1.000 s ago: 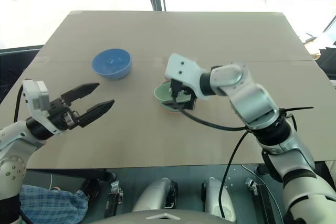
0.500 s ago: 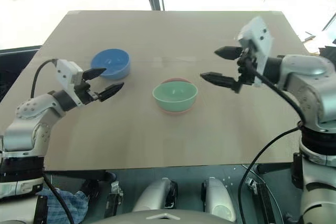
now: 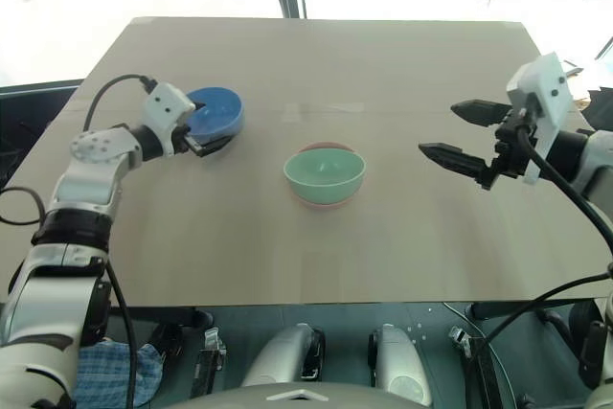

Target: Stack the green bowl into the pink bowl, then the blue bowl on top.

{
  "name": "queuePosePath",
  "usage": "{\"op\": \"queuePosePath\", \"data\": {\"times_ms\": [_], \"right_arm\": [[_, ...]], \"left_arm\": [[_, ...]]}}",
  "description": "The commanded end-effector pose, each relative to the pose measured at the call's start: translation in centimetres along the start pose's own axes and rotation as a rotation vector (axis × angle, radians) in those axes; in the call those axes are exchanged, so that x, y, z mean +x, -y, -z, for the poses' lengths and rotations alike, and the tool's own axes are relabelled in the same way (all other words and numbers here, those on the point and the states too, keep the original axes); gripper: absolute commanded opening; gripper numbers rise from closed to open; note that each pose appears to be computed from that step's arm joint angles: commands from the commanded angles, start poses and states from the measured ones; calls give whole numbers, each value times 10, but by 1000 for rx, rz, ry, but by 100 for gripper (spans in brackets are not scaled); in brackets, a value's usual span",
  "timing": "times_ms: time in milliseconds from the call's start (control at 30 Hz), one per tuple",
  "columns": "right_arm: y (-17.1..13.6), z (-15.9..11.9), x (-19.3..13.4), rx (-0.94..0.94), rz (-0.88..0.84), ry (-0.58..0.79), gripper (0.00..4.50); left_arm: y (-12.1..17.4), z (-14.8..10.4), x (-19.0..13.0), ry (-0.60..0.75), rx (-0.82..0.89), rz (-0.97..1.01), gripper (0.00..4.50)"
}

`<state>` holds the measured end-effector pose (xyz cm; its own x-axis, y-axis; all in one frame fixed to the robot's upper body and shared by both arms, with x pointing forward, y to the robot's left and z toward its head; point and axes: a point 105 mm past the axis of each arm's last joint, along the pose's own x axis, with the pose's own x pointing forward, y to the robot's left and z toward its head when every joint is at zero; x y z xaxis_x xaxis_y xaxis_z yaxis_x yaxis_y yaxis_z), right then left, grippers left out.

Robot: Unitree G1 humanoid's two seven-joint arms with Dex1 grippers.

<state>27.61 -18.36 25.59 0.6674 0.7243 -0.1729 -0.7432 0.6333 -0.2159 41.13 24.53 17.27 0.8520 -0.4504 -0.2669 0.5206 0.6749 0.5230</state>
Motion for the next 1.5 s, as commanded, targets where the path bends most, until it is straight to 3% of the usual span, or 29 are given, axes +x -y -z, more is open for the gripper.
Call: {"op": "queuePosePath", "data": {"times_ms": [33, 100, 200, 467, 733, 933, 1033, 1233, 1333, 1500], "right_arm": [[1, -16, -12, -58, 41, 46, 447], [2, -16, -15, -65, 58, 44, 447], [-2, -15, -21, -67, 39, 33, 450], [-13, -15, -26, -67, -21, 32, 450], [-17, -15, -30, -57, -47, 26, 450], [-13, -12, -35, -50, -33, 4, 450], [-12, -10, -41, -51, -24, -21, 450], [-16, -8, -46, -49, -25, -31, 450], [-17, -5, -48, -45, -13, -38, 450], [-18, -4, -51, -44, 9, -39, 450]], "left_arm": [[-2, 2, 7, -40, 45, 19, 450], [-1, 4, 10, -64, 42, 43, 450], [-5, 4, 12, -79, 30, 50, 369], [0, 9, 16, -93, 38, 77, 14], [1, 9, 17, -93, 49, 81, 14], [9, -56, 27, 118, 149, 199, 14], [34, -100, 26, 283, 248, 378, 14], [90, -135, 11, 466, 382, 704, 14], [116, -143, -3, 531, 422, 873, 14], [137, -137, -15, 520, 468, 1005, 14]]}}
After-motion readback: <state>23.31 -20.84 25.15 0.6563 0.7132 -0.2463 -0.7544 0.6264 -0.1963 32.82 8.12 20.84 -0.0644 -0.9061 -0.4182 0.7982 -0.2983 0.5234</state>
